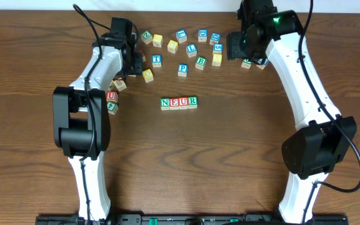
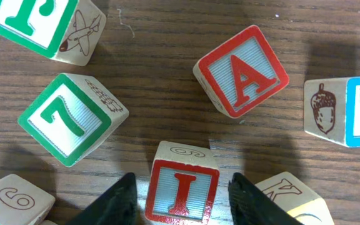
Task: Spell out NEURIPS
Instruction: 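Move the left gripper to the red I block and grasp it, then carry the red I block to the right of the R block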
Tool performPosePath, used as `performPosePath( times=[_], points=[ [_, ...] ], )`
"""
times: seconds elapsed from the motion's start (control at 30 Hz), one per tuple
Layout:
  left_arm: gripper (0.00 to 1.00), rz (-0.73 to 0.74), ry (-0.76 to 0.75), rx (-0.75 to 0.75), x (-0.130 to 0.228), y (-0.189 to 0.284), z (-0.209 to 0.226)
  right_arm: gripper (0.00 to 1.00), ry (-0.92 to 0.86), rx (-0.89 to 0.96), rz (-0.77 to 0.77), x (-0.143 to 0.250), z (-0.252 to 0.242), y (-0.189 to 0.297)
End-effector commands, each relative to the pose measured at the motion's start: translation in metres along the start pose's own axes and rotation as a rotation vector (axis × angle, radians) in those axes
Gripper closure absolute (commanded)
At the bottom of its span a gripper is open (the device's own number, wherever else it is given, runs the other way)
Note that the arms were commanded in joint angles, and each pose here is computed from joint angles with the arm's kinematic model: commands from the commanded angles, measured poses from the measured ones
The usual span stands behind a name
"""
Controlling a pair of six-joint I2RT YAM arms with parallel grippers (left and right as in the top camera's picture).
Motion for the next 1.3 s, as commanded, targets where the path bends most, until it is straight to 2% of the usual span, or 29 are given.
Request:
performPosePath(
  times=[0.0,0.7,0.97,1.27],
  points=[
    [0.56,0.010,-0.003,-0.014,0.002,-0.006,0.003,0.36,0.018,0.005,-0.016,-0.002,0.001,0.005],
    [0.57,0.035,-0.003,-0.016,0.010,-0.023,0.003,0.35,0.018,0.009,-0.005,0.000,0.000,0.005],
    [0.72,0.028,-0.003,-0.016,0.008,-0.018,0.003,0.31,0.018,0.019,-0.010,-0.001,-0.001,0.005],
    [0.72,-0.013,-0.003,-0.018,-0.001,0.009,0.004,0.29,0.017,0.026,-0.014,-0.001,-0.002,0.005]
  ],
)
Point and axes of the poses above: each gripper's point midway between its finger pads, its own y axis back along the fingers, its own z axis along the line the jaws close on, x = y × z, the point moved 4 cm from there along y, back along the fingers, and after that the axes turned 8 degrees about -y, right-handed, at the moved point
